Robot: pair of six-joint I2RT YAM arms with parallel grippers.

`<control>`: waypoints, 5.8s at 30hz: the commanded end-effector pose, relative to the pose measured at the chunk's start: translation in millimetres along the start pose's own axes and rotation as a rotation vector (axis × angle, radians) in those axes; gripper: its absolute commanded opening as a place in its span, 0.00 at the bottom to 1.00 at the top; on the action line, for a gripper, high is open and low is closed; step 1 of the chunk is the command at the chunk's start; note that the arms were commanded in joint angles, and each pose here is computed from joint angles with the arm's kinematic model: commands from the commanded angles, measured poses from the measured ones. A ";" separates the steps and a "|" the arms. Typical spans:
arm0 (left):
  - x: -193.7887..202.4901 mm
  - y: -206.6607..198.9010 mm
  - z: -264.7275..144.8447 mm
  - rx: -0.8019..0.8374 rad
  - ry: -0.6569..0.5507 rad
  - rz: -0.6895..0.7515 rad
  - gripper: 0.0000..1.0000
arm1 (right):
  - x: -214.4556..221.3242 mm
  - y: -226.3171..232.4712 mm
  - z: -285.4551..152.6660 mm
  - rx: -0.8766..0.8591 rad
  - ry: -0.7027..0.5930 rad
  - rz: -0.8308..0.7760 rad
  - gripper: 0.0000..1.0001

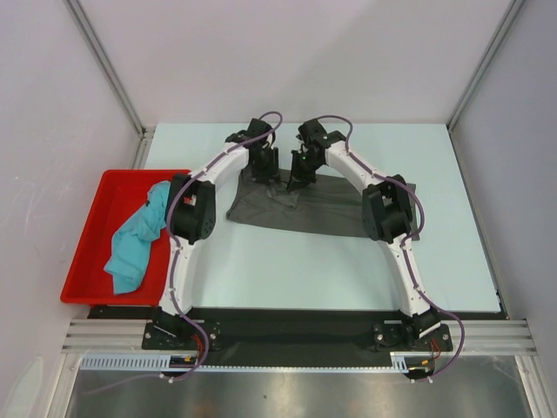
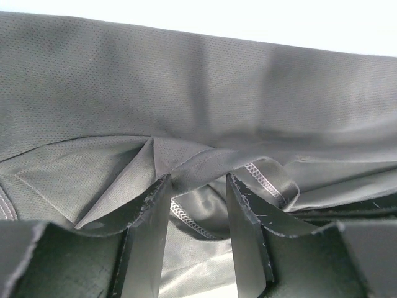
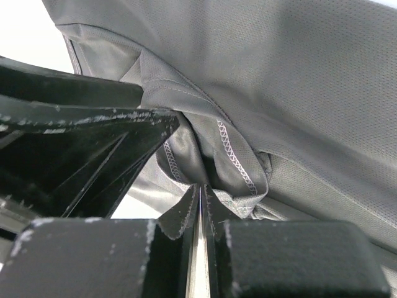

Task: Fold and stack the t-shirts
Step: Fold the tshirt

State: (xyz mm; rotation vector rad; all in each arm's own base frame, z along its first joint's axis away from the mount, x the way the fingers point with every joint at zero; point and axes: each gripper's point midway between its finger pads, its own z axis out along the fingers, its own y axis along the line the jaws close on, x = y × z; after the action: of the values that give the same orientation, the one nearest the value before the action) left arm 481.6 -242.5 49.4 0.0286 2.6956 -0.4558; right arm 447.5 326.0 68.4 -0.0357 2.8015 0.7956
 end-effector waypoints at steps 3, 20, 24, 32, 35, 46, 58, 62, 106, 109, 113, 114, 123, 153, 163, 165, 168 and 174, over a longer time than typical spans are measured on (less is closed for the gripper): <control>-17.3 3.0 -1.5 -0.032 -0.033 0.029 0.46 | 9.5 -3.0 5.0 -0.004 0.035 -0.019 0.08; -38.7 -19.0 10.4 0.065 -0.082 0.001 0.43 | 19.9 -25.9 3.9 0.037 0.063 0.005 0.06; -40.3 -31.2 21.4 0.139 -0.081 -0.044 0.43 | 14.8 -41.3 -7.9 0.093 0.030 -0.011 0.06; -70.8 -67.0 3.1 0.296 -0.167 -0.138 0.45 | -8.4 -70.7 -45.9 0.291 -0.107 -0.097 0.08; -78.9 -61.7 -9.1 0.252 -0.210 -0.117 0.50 | -17.3 -70.1 -54.3 0.282 -0.152 -0.099 0.11; -66.2 -24.1 -56.3 0.055 -0.247 0.076 0.66 | 6.7 -30.8 -53.8 0.062 -0.101 -0.151 0.45; -33.1 -2.1 -14.6 0.080 -0.107 0.278 0.32 | 21.3 -24.9 -40.9 -0.027 -0.078 -0.100 0.46; -24.9 -0.9 0.6 0.098 -0.070 0.281 0.45 | 21.0 -27.4 -32.4 -0.030 -0.072 -0.065 0.43; -35.9 -17.2 -17.3 0.145 -0.136 0.146 0.60 | 11.4 -44.6 -14.1 -0.086 -0.059 0.079 0.37; -38.0 -24.7 -17.0 0.189 -0.149 0.161 0.62 | 12.2 -43.4 -12.8 -0.091 -0.055 0.080 0.36; -41.4 -31.3 -10.1 0.226 -0.147 0.165 0.66 | 12.9 -43.7 -11.0 -0.098 -0.049 0.088 0.36; -42.1 -31.2 -4.3 0.228 -0.143 0.163 0.66 | 13.5 -43.1 -9.7 -0.101 -0.046 0.090 0.37; -41.5 -37.5 12.8 0.280 -0.132 0.160 0.64 | 13.3 -42.7 -8.5 -0.111 -0.036 0.095 0.37; -45.0 -39.4 16.5 0.292 -0.142 0.136 0.31 | 7.4 -37.7 -11.8 -0.161 -0.033 0.146 0.34; -43.5 -38.6 15.5 0.289 -0.135 0.144 0.30 | 19.1 -48.4 -7.5 -0.112 -0.016 0.164 0.36; -43.6 -39.0 15.1 0.290 -0.134 0.145 0.30 | 18.1 -47.6 -4.8 -0.116 -0.014 0.166 0.36; -43.9 -39.1 14.1 0.289 -0.135 0.143 0.29 | 16.6 -48.8 1.3 -0.118 -0.009 0.176 0.34; -43.8 -40.3 13.2 0.294 -0.132 0.142 0.28 | 20.6 -56.7 -2.0 -0.095 -0.013 0.168 0.36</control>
State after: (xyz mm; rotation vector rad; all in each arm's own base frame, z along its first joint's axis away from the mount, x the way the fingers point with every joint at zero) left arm 511.2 -281.4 39.7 0.2627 2.5252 -0.7643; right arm 429.3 279.3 34.3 0.2048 2.7944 0.9761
